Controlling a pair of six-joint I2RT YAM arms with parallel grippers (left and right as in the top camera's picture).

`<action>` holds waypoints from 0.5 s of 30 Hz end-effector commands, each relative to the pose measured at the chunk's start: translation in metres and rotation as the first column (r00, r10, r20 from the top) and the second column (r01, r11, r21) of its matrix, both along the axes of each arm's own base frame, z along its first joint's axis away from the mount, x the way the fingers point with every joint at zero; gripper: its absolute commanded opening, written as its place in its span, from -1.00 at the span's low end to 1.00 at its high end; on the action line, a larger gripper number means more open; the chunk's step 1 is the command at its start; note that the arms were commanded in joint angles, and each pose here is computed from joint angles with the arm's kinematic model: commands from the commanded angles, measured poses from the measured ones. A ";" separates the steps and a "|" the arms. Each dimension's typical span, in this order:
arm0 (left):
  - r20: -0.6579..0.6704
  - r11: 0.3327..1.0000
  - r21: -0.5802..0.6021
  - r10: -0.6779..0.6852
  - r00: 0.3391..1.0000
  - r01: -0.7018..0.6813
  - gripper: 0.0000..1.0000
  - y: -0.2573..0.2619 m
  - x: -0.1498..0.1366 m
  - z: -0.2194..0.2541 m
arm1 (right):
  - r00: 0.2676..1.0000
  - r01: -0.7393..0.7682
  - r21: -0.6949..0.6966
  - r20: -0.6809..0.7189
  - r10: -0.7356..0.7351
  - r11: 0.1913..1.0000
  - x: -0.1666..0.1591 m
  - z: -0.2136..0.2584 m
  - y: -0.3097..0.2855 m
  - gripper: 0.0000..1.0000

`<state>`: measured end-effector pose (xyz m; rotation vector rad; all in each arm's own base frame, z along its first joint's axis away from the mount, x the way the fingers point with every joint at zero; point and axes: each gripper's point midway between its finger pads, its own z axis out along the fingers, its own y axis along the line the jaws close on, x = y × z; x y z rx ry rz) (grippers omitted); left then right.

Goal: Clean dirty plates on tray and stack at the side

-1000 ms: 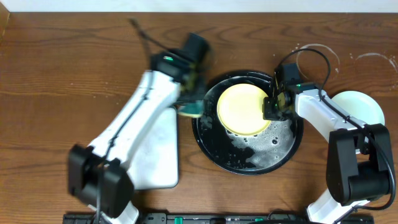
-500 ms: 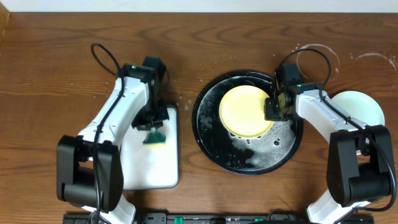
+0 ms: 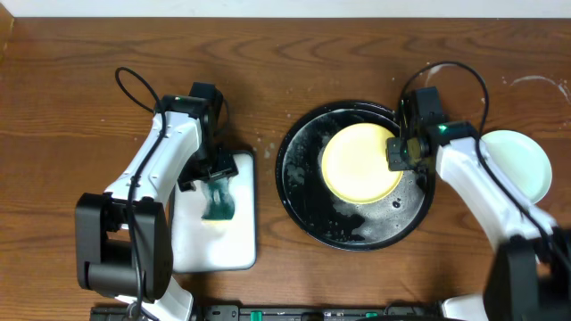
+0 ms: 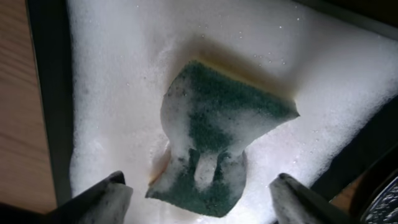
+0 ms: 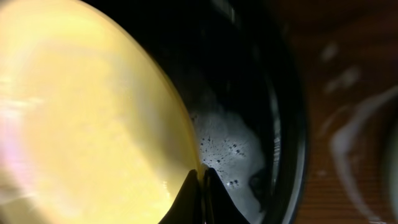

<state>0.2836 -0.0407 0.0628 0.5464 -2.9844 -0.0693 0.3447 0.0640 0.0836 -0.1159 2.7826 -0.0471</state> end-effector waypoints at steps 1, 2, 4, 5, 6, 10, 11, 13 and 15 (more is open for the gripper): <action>-0.003 1.000 0.013 -0.005 1.000 0.005 0.56 0.003 -0.001 0.000 | 0.987 -0.051 -0.109 0.146 0.066 0.993 0.008 0.046 0.001 -0.98; -0.003 1.000 0.013 -0.005 1.000 0.005 0.56 0.003 -0.001 0.000 | 0.983 -0.062 -0.123 0.164 0.082 0.990 0.007 0.051 0.003 -0.98; -0.004 1.000 0.013 -0.005 1.000 0.005 0.57 0.003 -0.001 0.000 | 0.970 -0.081 -0.171 0.212 0.117 0.982 0.006 0.068 0.005 -0.98; -0.003 1.000 0.013 -0.005 1.000 0.005 0.57 0.003 -0.001 0.000 | 0.963 -0.092 -0.198 0.231 0.138 0.976 0.006 0.075 0.006 -0.98; -0.003 1.000 0.013 -0.005 1.000 0.005 0.58 0.003 -0.001 0.000 | 0.957 -0.102 -0.223 0.244 0.157 0.970 0.005 0.080 0.006 -0.97; -0.003 1.000 0.013 -0.005 1.000 0.005 0.58 0.003 -0.001 0.000 | 0.932 -0.133 -0.366 0.269 0.241 0.921 0.003 0.098 0.005 -0.97; -0.003 1.000 0.013 -0.005 1.000 0.005 0.58 0.003 -0.001 0.000 | 0.926 -0.126 -0.416 0.275 0.256 0.901 0.003 0.104 0.003 -0.99; -0.003 1.000 0.013 -0.005 1.000 0.005 0.58 0.003 -0.001 0.000 | 0.915 -0.107 -0.503 0.287 0.282 0.858 0.002 0.115 0.001 -0.98; -0.003 1.000 0.013 -0.005 1.000 0.005 0.58 0.003 -0.001 0.000 | 0.902 -0.094 -0.572 0.298 0.313 0.815 0.001 0.125 0.003 -0.98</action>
